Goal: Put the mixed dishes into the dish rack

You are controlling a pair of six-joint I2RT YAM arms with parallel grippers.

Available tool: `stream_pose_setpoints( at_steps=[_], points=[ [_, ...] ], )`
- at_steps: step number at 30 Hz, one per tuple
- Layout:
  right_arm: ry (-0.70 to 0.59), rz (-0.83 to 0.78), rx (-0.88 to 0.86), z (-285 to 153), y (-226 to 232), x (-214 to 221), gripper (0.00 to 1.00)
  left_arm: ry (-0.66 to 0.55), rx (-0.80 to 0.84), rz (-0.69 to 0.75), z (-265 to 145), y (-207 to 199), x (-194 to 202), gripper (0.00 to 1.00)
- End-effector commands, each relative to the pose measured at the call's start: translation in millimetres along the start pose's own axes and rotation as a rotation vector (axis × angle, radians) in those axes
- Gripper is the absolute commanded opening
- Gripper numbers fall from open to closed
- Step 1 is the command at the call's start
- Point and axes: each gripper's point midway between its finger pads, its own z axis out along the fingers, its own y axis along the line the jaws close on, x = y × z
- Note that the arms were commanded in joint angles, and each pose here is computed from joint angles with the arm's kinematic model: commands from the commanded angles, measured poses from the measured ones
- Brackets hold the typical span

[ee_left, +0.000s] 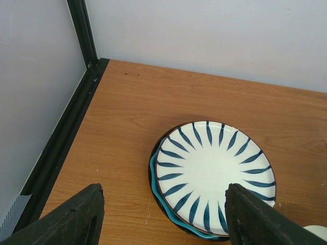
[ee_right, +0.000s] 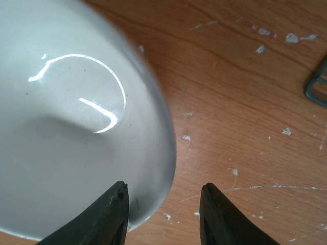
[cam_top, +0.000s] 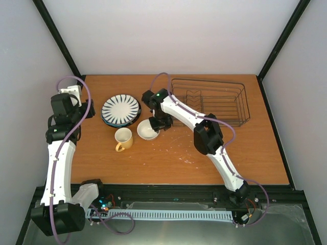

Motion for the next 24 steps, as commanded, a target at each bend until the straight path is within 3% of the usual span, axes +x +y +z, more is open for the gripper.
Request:
stream_pose_setpoints(
  at_steps=[1,12,17,24],
  points=[
    [-0.028,0.031,0.032,3,-9,-13,0.38,-0.020,-0.009,0.024,0,1,-4,0.65],
    [-0.010,0.039,-0.011,16,-4,-18,0.25,-0.009,-0.018,0.032,2,3,2,0.65],
    [-0.005,0.035,-0.019,17,-2,-19,0.04,-0.012,0.001,0.035,1,-1,1,0.65],
    [-0.082,0.058,-0.021,-17,-7,-26,0.03,0.001,0.222,0.041,0,-40,-2,0.66]
  ],
)
